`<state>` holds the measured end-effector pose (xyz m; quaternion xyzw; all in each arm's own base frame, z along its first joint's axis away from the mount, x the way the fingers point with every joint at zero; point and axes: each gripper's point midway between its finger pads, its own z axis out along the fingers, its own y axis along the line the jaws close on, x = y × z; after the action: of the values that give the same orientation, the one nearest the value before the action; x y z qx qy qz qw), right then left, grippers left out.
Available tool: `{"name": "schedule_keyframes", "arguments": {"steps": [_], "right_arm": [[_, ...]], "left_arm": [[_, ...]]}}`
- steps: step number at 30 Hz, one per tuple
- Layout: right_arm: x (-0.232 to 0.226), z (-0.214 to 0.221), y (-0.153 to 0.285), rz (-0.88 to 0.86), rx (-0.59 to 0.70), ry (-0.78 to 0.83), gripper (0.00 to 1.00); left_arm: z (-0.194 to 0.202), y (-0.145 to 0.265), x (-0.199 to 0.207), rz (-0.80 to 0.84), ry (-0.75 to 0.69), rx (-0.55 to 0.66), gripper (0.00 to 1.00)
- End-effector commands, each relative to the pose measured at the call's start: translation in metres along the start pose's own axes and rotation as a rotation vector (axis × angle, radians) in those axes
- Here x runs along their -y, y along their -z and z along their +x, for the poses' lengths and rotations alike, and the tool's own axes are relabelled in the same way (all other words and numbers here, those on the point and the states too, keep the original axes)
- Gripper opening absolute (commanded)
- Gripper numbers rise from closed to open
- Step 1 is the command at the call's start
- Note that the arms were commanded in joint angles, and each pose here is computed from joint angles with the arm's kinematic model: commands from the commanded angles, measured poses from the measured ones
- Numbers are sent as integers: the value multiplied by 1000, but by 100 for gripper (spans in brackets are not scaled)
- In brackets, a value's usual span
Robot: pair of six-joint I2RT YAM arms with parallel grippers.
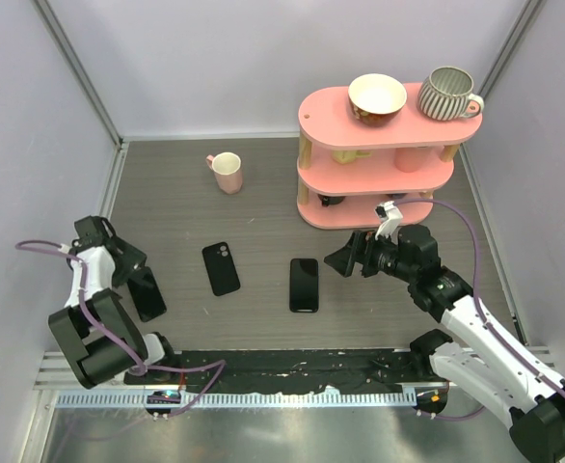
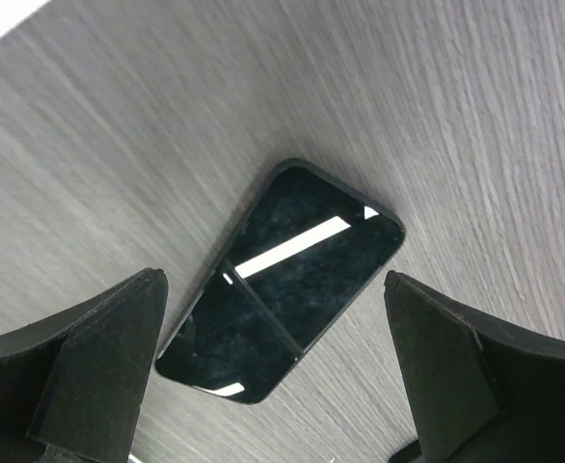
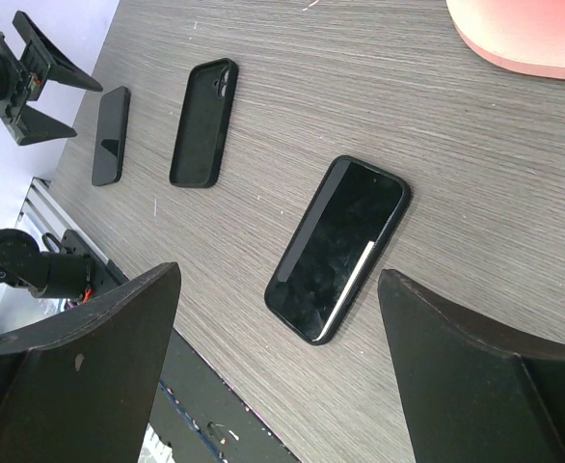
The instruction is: Put the phone into the phone case
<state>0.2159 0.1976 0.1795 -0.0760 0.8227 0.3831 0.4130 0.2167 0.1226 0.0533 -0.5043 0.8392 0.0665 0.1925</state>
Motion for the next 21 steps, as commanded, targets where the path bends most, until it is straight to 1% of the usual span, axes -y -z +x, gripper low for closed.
{"name": "schedule_keyframes", "arguments": {"steps": [1,6,9,12,21], "right_arm": [[-9,-12,0,-37,38,34,89],[-9,-12,-3,-36,32,32,89],[-8,-11,-3,-36,27,31,89],[-6,-9,-5,-27,21,27,89],[-2,-6,-9,-18,-1,19,89]], "left_arm": [[-1,-8,26,134,-16,-16,100],[21,-16,37,198,-8,-115,100],[28,-18,42,209,-24,-137,100],[37,-15,55,253,-65,-154,100],[74,-9,86,293,-220,-223,100]]}}
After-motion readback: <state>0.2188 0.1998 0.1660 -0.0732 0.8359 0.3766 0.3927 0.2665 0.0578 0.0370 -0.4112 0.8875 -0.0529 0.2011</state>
